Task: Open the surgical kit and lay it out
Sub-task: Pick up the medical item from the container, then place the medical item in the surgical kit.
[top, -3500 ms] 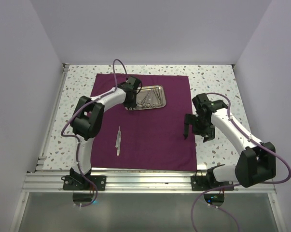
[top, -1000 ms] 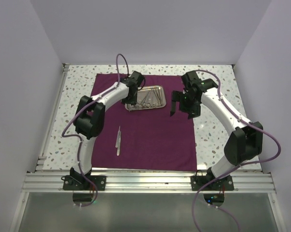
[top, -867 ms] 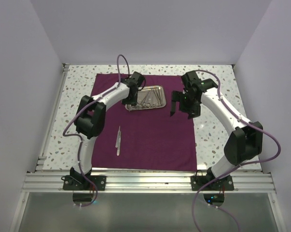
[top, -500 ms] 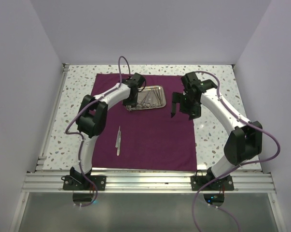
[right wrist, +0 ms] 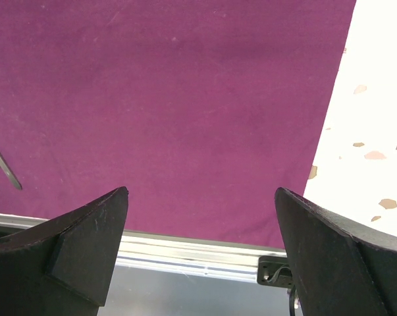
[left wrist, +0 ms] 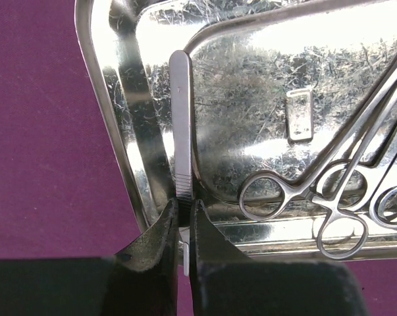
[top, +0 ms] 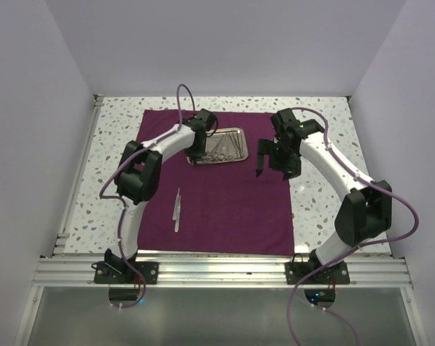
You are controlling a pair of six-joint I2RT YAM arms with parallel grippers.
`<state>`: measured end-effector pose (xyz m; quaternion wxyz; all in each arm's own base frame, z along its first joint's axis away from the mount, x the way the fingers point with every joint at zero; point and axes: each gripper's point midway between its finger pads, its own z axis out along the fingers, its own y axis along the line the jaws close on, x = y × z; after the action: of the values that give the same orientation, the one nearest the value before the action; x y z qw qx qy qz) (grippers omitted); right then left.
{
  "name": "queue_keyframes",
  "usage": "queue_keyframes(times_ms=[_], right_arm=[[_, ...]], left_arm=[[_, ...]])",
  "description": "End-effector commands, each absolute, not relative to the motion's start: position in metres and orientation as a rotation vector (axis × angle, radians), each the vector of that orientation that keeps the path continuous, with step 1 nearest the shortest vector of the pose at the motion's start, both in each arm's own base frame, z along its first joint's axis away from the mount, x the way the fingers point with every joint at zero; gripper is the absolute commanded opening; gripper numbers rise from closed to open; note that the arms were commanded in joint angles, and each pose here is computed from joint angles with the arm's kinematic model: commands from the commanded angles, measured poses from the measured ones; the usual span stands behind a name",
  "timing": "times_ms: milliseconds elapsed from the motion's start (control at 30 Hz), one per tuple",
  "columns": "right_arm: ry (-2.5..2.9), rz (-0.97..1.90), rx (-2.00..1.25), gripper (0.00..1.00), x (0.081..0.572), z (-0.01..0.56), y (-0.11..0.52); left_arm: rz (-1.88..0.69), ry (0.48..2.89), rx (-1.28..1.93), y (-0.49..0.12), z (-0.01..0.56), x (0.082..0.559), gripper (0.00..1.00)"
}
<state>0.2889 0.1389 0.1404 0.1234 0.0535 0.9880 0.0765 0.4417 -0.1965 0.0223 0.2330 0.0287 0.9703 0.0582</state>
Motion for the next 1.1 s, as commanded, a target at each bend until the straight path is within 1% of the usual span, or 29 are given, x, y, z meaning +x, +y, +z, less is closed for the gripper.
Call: queue_keyframes(times_ms=[0, 133, 233, 267, 333, 367, 433, 467, 500, 567, 600, 633, 700, 733, 767, 800, 867, 967, 1000, 1033, 1067], right_arm=[[2.882, 0.196, 0.148, 0.97, 0.29, 0.138, 0.134], [2.882, 0.22, 0.145, 0.97, 0.293, 0.138, 0.139], [2.876, 0.26, 0.141, 0.97, 0.302, 0.139, 0.147], [2.874, 0.273, 0.141, 0.97, 0.305, 0.139, 0.149], [2.86, 0.309, 0.144, 0.96, 0.318, 0.14, 0.158], [2.85, 0.359, 0.148, 0.96, 0.325, 0.142, 0.166], [2.83, 0.419, 0.151, 0.96, 0.342, 0.144, 0.18], [2.811, 0.45, 0.156, 0.95, 0.351, 0.145, 0.187], [2.78, 0.499, 0.147, 0.95, 0.362, 0.155, 0.197], [2.786, 0.521, 0.152, 0.95, 0.377, 0.147, 0.208], [2.751, 0.554, 0.141, 0.95, 0.39, 0.156, 0.217], [2.759, 0.563, 0.153, 0.94, 0.4, 0.146, 0.224], [2.719, 0.604, 0.149, 0.94, 0.419, 0.153, 0.237], [2.701, 0.617, 0.157, 0.94, 0.428, 0.154, 0.242], [2.725, 0.611, 0.169, 0.93, 0.435, 0.138, 0.248], [2.685, 0.629, 0.165, 0.93, 0.448, 0.147, 0.254], [2.697, 0.627, 0.187, 0.93, 0.46, 0.131, 0.263], [2.64, 0.634, 0.204, 0.91, 0.482, 0.134, 0.273], [2.635, 0.629, 0.211, 0.91, 0.489, 0.128, 0.276], [2.622, 0.633, 0.217, 0.91, 0.494, 0.128, 0.278], [2.612, 0.628, 0.232, 0.9, 0.498, 0.126, 0.279]], left_arm=[[0.134, 2.677, 0.083, -0.197, 0.014, 0.446, 0.0], [0.132, 2.664, 0.085, -0.195, 0.03, 0.447, 0.0], [0.117, 2.632, 0.07, -0.192, 0.061, 0.443, 0.0], [0.088, 2.601, 0.061, -0.192, 0.082, 0.442, 0.0], [0.081, 2.613, 0.057, -0.188, 0.089, 0.426, 0.0], [0.044, 2.586, 0.049, -0.187, 0.108, 0.419, 0.0], [0.048, 2.614, 0.051, -0.18, 0.104, 0.395, 0.0], [0.023, 2.589, 0.048, -0.179, 0.118, 0.386, 0.0], [0.034, 2.623, 0.06, -0.177, 0.107, 0.368, 0.0], [0.003, 2.599, 0.077, -0.178, 0.119, 0.348, 0.0], [0.011, 2.633, 0.076, -0.174, 0.107, 0.332, 0.0], [-0.016, 2.617, 0.07, -0.173, 0.114, 0.322, 0.0], [-0.026, 2.665, 0.065, -0.169, 0.1, 0.297, 0.0], [-0.031, 2.672, 0.056, -0.167, 0.098, 0.289, 0.0], [-0.05, 2.662, 0.053, -0.166, 0.102, 0.281, 0.0], [-0.034, 2.693, 0.037, -0.16, 0.091, 0.268, 0.0], [-0.048, 2.702, 0.025, -0.157, 0.089, 0.255, 0.0], [-0.043, 2.736, 0.008, -0.149, 0.075, 0.237, 0.0], [-0.028, 2.757, 0.003, -0.145, 0.067, 0.23, 0.02], [-0.021, 2.763, 0.0, -0.143, 0.064, 0.228, 0.1], [-0.015, 2.77, -0.003, -0.142, 0.061, 0.225, 0.31]])
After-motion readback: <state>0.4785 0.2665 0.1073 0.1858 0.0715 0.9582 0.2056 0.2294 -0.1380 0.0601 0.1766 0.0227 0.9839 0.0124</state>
